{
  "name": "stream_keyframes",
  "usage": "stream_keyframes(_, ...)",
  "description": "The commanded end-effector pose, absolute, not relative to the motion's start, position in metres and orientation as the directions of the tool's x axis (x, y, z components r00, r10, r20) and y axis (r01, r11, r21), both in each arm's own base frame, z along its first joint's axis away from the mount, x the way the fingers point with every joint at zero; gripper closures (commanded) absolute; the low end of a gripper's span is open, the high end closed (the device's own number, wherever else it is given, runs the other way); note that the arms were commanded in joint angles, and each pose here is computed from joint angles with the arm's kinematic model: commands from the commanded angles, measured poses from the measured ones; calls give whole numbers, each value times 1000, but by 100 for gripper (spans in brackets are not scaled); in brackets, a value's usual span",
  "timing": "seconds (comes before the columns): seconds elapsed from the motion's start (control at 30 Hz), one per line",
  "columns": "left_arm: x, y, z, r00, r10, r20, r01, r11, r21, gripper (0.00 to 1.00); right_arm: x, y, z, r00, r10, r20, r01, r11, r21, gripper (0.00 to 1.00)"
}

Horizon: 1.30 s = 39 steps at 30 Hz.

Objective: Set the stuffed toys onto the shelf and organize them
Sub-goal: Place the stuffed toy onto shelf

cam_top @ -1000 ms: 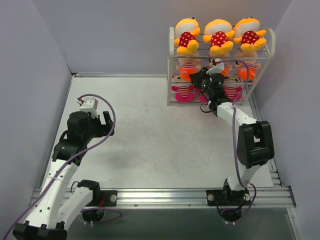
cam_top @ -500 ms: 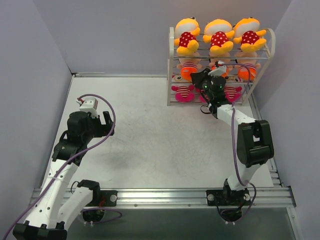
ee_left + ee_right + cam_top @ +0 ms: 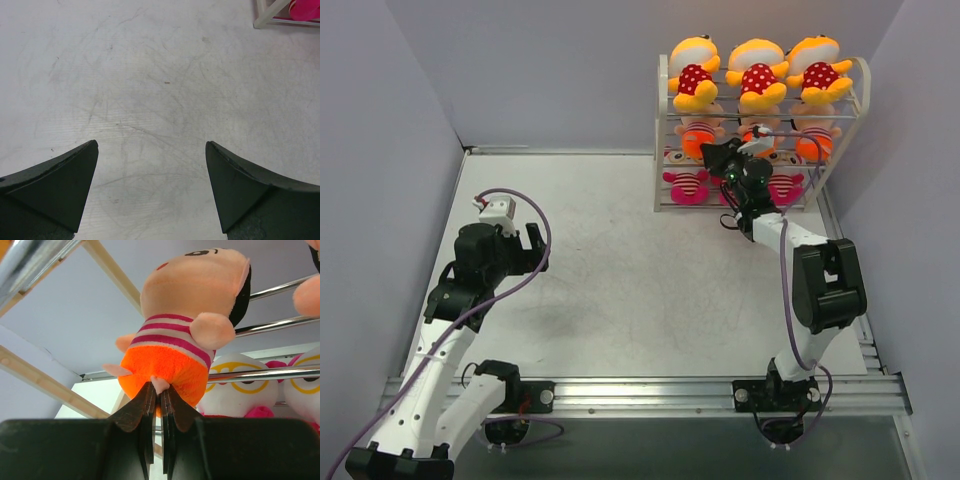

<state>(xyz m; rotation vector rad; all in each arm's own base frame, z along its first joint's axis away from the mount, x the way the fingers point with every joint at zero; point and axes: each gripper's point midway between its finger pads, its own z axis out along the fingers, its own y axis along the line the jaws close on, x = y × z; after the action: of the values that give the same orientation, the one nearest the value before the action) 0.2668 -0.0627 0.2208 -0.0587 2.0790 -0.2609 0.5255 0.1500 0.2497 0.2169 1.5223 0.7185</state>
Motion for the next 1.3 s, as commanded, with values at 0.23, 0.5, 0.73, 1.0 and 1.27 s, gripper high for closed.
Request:
stream_keyframes(0.23,269,-64,228,-471,-139,-871,84,976,-202,3,528,151,278,0,595,-804,-386,741,549,100)
stream_keyframes(0.5,269,-65,229,-472,-139,-871,87,975,-203,3,530,150,270,-26,542,-840,-356,780,514,100)
stream_keyframes(0.73,270,-64,228,-473,-138,-870,86,976,-201,3,533,146,265,-39,522,-852,-330,798,504,89)
stream_keyframes(1.0,270,-64,228,-473,-139,-870,85,976,-202,3,530,143,272,-29,518,-855,-321,805,499,68)
stream_keyframes(1.27,270,-65,228,-473,-139,-870,87,975,-203,3,527,142,274,-31,515,-856,-319,807,497,69)
